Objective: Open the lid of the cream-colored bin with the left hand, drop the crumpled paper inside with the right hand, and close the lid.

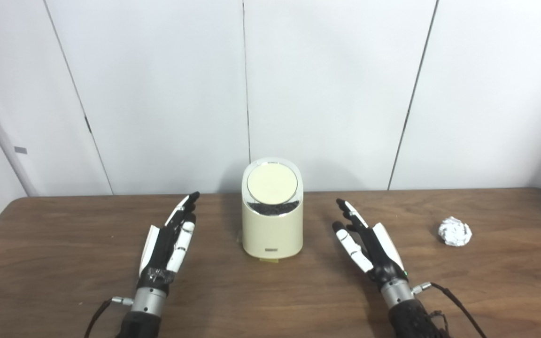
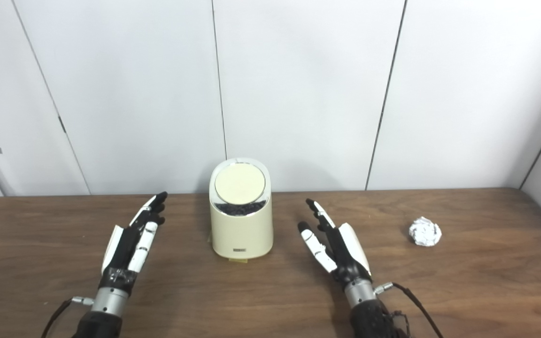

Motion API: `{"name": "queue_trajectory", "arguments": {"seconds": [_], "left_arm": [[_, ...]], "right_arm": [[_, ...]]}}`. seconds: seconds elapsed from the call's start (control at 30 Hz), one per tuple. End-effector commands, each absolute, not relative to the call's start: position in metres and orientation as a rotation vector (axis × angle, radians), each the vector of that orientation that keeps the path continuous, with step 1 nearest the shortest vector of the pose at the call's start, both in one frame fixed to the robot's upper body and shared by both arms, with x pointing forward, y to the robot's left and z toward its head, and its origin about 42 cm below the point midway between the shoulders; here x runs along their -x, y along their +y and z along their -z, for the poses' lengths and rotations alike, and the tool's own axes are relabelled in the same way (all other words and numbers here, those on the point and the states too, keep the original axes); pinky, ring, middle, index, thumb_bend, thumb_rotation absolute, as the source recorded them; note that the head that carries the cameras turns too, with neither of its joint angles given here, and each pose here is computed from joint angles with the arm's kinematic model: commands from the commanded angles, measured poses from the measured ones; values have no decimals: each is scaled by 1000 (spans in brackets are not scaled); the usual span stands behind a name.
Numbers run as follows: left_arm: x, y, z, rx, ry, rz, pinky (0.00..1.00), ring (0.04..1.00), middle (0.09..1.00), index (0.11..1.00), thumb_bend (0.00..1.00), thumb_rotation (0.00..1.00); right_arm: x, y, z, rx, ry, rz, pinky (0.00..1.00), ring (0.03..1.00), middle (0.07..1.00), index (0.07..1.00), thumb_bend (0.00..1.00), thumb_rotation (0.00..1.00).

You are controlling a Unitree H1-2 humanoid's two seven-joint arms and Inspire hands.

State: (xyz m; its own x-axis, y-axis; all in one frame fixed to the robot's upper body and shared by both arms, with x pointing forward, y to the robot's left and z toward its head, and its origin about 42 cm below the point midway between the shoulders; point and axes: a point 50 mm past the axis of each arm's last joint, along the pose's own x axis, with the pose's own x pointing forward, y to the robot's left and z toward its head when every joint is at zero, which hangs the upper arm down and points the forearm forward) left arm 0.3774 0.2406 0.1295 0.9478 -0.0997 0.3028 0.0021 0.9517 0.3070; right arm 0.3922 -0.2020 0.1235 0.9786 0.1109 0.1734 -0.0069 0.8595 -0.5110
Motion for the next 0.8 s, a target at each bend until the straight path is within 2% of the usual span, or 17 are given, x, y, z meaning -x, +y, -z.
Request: {"name": "queue_trajectory", "arguments": {"seconds": [0.0, 0.2, 0.5, 0.57, 0.67, 0.77], "left_arm": [[-377, 241, -128, -316, -334, 48, 865, 929, 943, 943, 330, 975], [-377, 241, -128, -329, -337, 49, 871, 932, 945, 945, 331, 991], [-380, 243, -131, -338, -335, 41, 869, 931, 943, 944, 333, 965], [-382, 242, -139, -361, -349, 27, 862, 926, 939, 937, 330, 918], [-385, 237, -156, -367, -399, -12, 848, 913, 920, 919, 374, 858], [-390, 232, -173, -370, -428, -21, 847, 912, 917, 919, 442, 923]], "right_arm": [[-401, -203, -145, 531, -284, -50, 846, 922, 934, 923, 176, 1000], [-401, -204, -145, 532, -274, -54, 849, 924, 935, 924, 178, 1000], [-403, -201, -145, 540, -276, -53, 844, 921, 934, 924, 177, 1000], [-403, -201, -144, 541, -276, -52, 845, 923, 933, 923, 174, 1000], [-404, -201, -142, 528, -280, -54, 849, 926, 936, 920, 171, 999], [-404, -202, -141, 527, -280, -52, 843, 925, 934, 914, 176, 995]]}}
